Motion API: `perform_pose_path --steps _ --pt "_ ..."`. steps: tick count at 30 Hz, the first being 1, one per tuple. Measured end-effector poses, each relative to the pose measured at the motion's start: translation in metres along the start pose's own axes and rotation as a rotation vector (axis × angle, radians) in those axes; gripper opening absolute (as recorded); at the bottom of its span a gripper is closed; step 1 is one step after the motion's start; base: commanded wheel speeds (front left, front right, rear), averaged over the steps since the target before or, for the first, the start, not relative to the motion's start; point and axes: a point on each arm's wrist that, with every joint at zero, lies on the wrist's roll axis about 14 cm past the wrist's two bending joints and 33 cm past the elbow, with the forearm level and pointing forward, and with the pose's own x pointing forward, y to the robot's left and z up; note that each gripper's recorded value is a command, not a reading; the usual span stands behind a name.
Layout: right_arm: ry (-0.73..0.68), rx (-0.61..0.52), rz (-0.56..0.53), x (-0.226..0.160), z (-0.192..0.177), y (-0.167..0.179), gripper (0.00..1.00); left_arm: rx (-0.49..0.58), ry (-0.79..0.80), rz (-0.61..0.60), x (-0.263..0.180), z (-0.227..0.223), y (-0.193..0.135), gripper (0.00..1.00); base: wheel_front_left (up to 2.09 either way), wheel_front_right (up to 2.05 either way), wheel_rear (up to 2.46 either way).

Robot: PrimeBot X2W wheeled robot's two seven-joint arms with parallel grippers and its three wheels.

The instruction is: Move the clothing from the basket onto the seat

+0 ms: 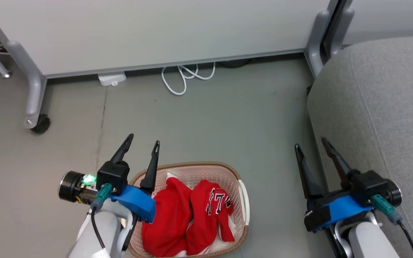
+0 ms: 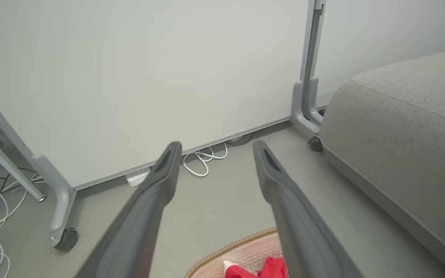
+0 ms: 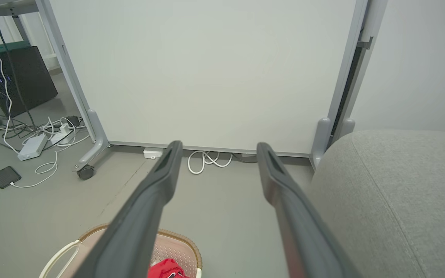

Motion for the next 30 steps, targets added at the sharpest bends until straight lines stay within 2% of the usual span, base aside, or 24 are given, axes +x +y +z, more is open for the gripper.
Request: perform_pose_path --steps 6,11,16,21,30 --pt "0.022 -0.005 -0.031 0.017 -0.013 -0.017 1.00 -0.001 0.106 -0.120 0.037 -0.036 -0.019 1.00 0.00 0.00 0.00" --pt "0.048 -0.002 -0.065 0.028 -0.028 -0.033 1.00 0.005 0.248 -0.213 0.055 -0.086 -0.031 1.00 0.00 0.00 0.00" --pt "0.104 -0.005 -0.107 0.030 -0.053 -0.051 1.00 -0.032 0.383 -0.274 0.066 -0.136 -0.045 1.00 0.00 0.00 0.00" --pt "0.157 -0.013 -0.140 0.035 -0.080 -0.067 1.00 -0.071 0.559 -0.303 0.067 -0.197 -0.052 1.00 0.00 0.00 0.00" --pt "0.207 -0.019 -0.136 0.053 -0.118 -0.074 1.00 -0.142 0.835 -0.290 0.055 -0.273 -0.051 1.00 0.00 0.00 0.00"
